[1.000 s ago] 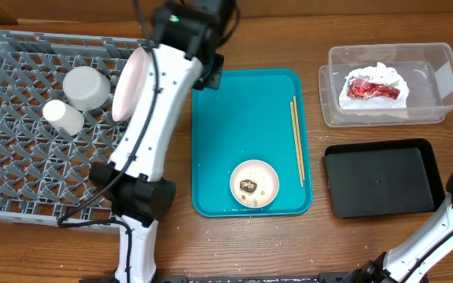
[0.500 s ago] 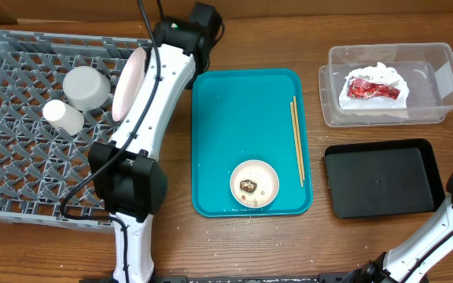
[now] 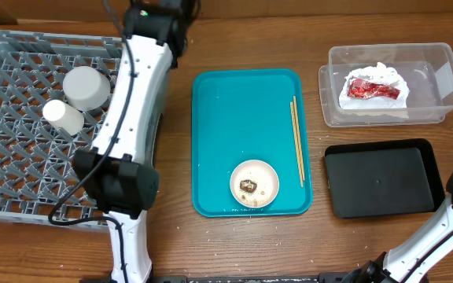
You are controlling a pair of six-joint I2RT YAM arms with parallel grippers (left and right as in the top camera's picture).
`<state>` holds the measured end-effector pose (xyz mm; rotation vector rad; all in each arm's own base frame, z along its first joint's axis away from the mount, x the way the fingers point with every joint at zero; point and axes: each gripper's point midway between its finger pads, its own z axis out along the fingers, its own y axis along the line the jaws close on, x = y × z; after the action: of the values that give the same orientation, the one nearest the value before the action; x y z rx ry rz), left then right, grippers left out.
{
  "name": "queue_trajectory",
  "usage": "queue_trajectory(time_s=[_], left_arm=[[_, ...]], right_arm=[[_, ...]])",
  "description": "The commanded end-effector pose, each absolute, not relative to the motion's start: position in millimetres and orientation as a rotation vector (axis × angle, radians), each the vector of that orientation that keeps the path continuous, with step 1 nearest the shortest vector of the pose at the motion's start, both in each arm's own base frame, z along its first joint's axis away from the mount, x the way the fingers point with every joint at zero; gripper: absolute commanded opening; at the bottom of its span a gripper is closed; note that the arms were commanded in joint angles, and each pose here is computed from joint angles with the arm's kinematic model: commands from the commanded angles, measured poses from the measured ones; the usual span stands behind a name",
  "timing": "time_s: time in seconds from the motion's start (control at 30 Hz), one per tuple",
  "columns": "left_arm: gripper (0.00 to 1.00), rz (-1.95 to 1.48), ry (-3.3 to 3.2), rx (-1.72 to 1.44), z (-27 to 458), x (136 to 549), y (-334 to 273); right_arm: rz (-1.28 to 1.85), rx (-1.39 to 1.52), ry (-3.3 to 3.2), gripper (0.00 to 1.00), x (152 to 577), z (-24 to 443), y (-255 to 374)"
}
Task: Sort waste into correct bins and load items into the dishwasher
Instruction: 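Release the plate and move the left gripper to the chopsticks, then grasp a wooden chopstick on the tray with the left gripper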
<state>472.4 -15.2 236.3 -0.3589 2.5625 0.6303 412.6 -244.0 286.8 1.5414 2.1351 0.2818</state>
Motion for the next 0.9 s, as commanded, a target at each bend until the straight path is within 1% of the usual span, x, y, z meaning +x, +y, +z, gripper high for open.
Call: queue_trajectory(time_s=[0.0, 0.1, 0.23, 0.3, 0.33, 0.37, 0.43, 0.47, 0.5, 0.6, 0.63, 0.67, 0.7, 0.8, 0.87], left_arm=[[0.04, 0.329, 2.602, -0.351, 254, 473, -39], [0.04, 0.157, 2.662, -0.182, 262, 466, -69], [0.04, -0.207, 2.767, 0.110, 262, 437, -136], [0.10, -0.361, 2.794, 0.198, 262, 423, -168], [0.18, -0.416, 2.802, 0.233, 261, 417, -181], [0.45, -0.461, 2.806, 0.262, 261, 412, -193], [0.78, -0.561, 2.807, 0.322, 263, 401, -218], [0.86, -0.592, 2.805, 0.338, 264, 397, -228], [0.89, -0.605, 2.801, 0.345, 264, 394, -239], [0.85, -0.610, 2.779, 0.366, 262, 393, -262], [0.79, -0.601, 2.777, 0.347, 260, 394, -269], [0.68, -0.567, 2.785, 0.253, 254, 398, -276], [0.62, -0.539, 2.795, 0.171, 249, 401, -279], [0.57, -0.435, 2.817, -0.095, 225, 410, -288], [0.56, -0.362, 2.811, -0.221, 207, 416, -294]], right_arm=[[0.274, 1.517, 2.110, 1.00, 411, 299, -245], [0.274, 1.517, 2.110, 1.00, 411, 299, -245], [0.274, 1.517, 2.110, 1.00, 411, 299, -245], [0.274, 1.517, 2.111, 1.00, 411, 299, -245], [0.274, 1.517, 2.110, 1.00, 411, 299, -245], [0.274, 1.517, 2.111, 1.00, 411, 299, -245], [0.274, 1.517, 2.111, 1.00, 411, 299, -245], [0.274, 1.517, 2.110, 1.00, 411, 299, -245], [0.274, 1.517, 2.110, 1.00, 411, 299, -245], [0.274, 1.517, 2.111, 1.00, 411, 299, -245], [0.274, 1.517, 2.111, 1.00, 411, 299, -245], [0.274, 1.517, 2.110, 1.00, 411, 299, -245], [0.274, 1.517, 2.110, 1.00, 411, 299, -245], [0.274, 1.517, 2.110, 1.00, 411, 299, -245], [0.274, 1.517, 2.111, 1.00, 411, 299, -245]])
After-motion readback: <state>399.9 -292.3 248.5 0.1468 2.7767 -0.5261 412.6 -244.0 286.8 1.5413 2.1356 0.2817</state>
